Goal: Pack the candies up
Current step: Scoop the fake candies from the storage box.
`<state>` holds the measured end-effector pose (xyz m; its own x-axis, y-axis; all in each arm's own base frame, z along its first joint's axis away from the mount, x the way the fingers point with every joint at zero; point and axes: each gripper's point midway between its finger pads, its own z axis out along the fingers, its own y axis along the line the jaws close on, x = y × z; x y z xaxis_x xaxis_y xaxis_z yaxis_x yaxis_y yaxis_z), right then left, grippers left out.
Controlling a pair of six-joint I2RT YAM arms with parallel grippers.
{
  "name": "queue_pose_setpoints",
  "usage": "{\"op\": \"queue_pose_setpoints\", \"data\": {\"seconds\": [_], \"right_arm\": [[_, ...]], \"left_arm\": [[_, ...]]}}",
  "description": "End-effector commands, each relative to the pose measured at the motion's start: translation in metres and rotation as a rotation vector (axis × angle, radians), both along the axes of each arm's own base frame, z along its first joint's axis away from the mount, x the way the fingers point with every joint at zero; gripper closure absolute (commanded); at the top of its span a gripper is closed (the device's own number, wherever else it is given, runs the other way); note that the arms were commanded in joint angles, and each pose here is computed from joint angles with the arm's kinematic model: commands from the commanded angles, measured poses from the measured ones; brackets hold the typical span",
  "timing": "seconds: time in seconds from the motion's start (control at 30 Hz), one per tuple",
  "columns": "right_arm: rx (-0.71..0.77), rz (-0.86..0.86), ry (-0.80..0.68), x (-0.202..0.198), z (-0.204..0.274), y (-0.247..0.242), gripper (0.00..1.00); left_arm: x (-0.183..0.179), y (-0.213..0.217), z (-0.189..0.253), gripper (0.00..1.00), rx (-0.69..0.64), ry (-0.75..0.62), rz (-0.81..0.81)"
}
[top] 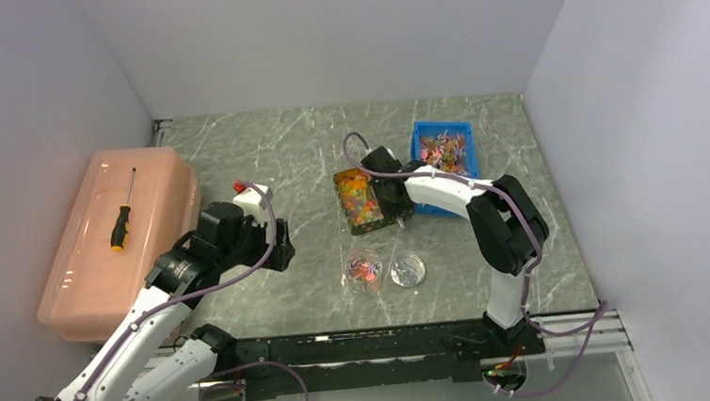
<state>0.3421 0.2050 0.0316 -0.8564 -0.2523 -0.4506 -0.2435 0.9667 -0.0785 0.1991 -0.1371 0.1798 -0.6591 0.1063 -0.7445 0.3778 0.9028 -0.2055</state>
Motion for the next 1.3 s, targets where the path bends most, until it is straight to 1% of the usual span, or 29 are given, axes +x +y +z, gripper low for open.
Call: {"op": "queue_pose_setpoints", "data": {"seconds": [0.0,0.6,0.83,1.1,1.27], "right_arm": [[-0.017,-0.002,-0.005,-0.006,-0.038,0.003,1.0],[-0.01,0.035,-0.039,-0.03,-0.03,0.009,1.0],[-0.004,0.072,-0.018,-0.033,-0.024,0.016,1.0],[0.025,0.14,0.014,-0.029,0.001,0.036,1.0],[0.018,0.149,0.017,-0.027,0.014,0.039,1.0]], "left_arm": [[0.003,0.0,0.004,0.01,-0.006,-0.011,0.015],[0.003,-0.001,0.002,0.01,-0.002,-0.002,0.016],[0.006,0.003,0.001,0.01,0.016,-0.003,0.038],[0.007,0.004,0.001,0.01,0.02,-0.005,0.043],[0.007,0.005,0.002,0.01,0.02,-0.01,0.045]]}}
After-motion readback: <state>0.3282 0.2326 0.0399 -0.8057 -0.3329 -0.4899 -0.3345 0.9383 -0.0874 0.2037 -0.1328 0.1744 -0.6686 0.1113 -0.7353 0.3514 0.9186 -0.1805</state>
